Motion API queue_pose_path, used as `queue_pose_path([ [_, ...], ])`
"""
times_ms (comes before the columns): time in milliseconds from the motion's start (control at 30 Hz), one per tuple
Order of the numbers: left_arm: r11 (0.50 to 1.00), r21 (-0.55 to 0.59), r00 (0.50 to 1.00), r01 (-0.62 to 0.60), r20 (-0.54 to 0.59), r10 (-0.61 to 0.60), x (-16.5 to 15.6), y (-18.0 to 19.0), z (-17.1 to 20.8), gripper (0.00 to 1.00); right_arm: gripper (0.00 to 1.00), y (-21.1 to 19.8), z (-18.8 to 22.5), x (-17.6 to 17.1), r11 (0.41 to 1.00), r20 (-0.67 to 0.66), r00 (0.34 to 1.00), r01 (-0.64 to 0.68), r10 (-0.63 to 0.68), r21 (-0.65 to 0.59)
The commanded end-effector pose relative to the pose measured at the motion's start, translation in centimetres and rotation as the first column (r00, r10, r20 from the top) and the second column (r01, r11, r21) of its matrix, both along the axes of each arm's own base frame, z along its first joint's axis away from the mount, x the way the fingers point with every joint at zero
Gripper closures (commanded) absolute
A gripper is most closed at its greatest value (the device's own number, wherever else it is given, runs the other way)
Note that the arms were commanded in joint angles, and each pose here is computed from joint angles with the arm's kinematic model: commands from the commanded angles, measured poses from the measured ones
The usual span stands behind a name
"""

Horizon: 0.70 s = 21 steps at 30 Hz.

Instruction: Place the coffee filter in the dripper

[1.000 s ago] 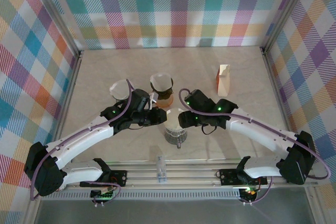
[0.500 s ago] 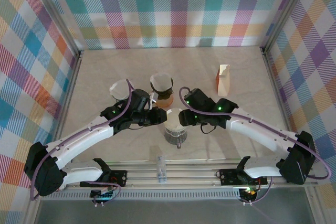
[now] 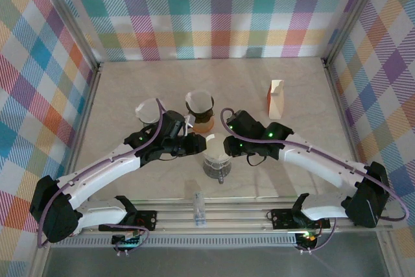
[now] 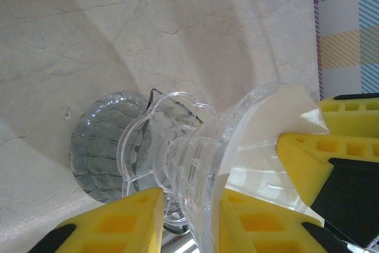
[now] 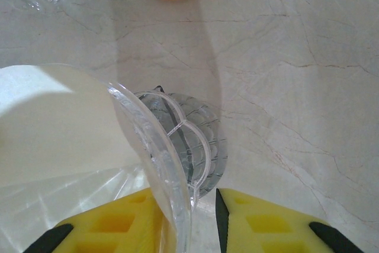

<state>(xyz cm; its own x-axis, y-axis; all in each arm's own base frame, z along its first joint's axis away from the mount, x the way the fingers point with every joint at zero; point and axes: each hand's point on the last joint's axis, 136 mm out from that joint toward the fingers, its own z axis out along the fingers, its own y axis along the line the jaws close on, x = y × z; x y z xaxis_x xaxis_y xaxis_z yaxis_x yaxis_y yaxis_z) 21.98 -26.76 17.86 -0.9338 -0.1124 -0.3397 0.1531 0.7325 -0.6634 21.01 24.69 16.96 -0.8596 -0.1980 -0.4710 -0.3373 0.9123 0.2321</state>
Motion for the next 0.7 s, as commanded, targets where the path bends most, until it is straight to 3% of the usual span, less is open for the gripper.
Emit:
queue_pose_path([
  [0,1.0,0.001,1.0,-0.009,-0.003,0.009,-0.2,0.5,-0.1,0.74,0.69,0.0,0.2,0.0,1.0,0.002,1.0,0.0,0.0,-0.008],
  [133,1.0,0.005,1.0,-0.01,-0.008,0.011,-0.2,0.5,-0.3,0.78,0.67,0.1,0.2,0.0,1.0,0.002,1.0,-0.002,0.002,-0.007],
  [200,1.0,0.003,1.0,-0.014,-0.006,0.014,-0.2,0.6,-0.3,0.78,0.5,0.3,0.4,0.1,1.0,0.002,1.0,-0.013,0.013,-0.006],
  [233,1.0,0.002,1.0,-0.014,-0.006,0.014,-0.2,0.6,-0.3,0.77,0.36,0.5,0.4,0.1,1.0,0.002,1.0,-0.021,0.021,-0.009],
  [300,1.0,0.002,1.0,-0.013,-0.004,0.013,-0.2,0.6,-0.2,0.76,0.25,0.9,0.4,0.3,0.999,-0.006,0.999,-0.037,0.037,-0.016],
  [667,1.0,0.002,1.0,-0.015,-0.005,0.015,-0.2,0.6,-0.1,0.74,0.19,2.0,-2.2,1.2,0.989,-0.067,0.995,-0.083,0.075,-0.126],
])
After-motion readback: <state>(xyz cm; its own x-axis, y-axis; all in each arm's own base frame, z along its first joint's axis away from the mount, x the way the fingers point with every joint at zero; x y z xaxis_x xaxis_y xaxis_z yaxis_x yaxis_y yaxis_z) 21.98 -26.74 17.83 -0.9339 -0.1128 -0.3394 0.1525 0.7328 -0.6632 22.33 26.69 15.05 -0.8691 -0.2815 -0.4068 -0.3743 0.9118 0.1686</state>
